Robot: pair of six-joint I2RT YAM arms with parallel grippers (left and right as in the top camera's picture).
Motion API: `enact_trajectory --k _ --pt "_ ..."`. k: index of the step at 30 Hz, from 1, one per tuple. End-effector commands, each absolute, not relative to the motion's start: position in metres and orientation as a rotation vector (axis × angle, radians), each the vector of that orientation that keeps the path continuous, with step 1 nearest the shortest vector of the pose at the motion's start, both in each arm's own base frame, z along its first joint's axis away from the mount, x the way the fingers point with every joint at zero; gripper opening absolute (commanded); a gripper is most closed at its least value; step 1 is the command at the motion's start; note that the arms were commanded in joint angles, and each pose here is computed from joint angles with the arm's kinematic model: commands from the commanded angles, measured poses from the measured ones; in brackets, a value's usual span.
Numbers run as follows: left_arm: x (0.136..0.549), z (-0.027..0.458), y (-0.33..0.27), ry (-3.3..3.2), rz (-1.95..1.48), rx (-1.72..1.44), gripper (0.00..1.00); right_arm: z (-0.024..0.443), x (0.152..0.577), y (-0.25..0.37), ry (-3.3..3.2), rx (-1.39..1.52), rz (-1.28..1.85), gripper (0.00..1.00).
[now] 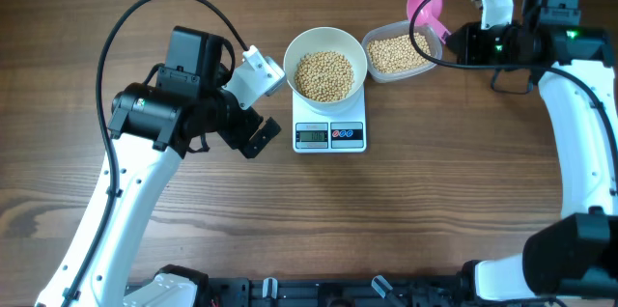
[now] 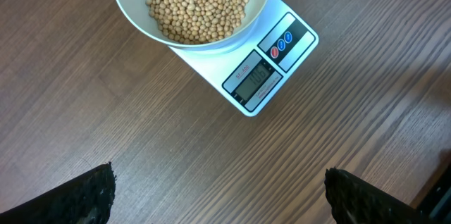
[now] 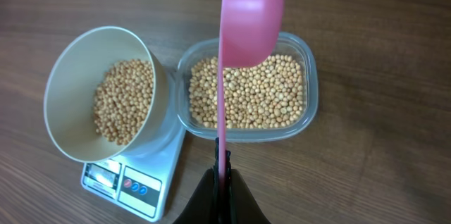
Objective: Scoop item into bowl and weigh 150g on scale
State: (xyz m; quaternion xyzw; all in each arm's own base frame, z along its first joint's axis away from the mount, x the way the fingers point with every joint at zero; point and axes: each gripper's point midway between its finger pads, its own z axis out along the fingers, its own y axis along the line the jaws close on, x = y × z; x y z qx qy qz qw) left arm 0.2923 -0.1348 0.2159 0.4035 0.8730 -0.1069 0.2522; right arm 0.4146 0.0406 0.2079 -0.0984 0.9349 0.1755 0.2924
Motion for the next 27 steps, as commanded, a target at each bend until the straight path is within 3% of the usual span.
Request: enact_trajectory --k 1,7,17,27 --pt "0.290 0.220 -0.135 2.350 -0.292 1.116 1.00 0.187 0.417 0.048 2.519 -0.338 0.507 0.04" --pt "0.290 0.220 -0.135 2.349 -0.292 1.116 1.00 0.168 0.396 0.065 2.591 -0.528 0.508 0.04" --pt "0.290 0.220 -0.135 2.350 -0.292 1.116 1.00 0.162 0.422 0.048 2.585 -0.615 -0.114 0.04" --pt "0.290 0.220 -0.135 2.349 -0.292 1.116 1.00 0.138 0.423 0.037 2.638 -0.687 -0.286 0.04"
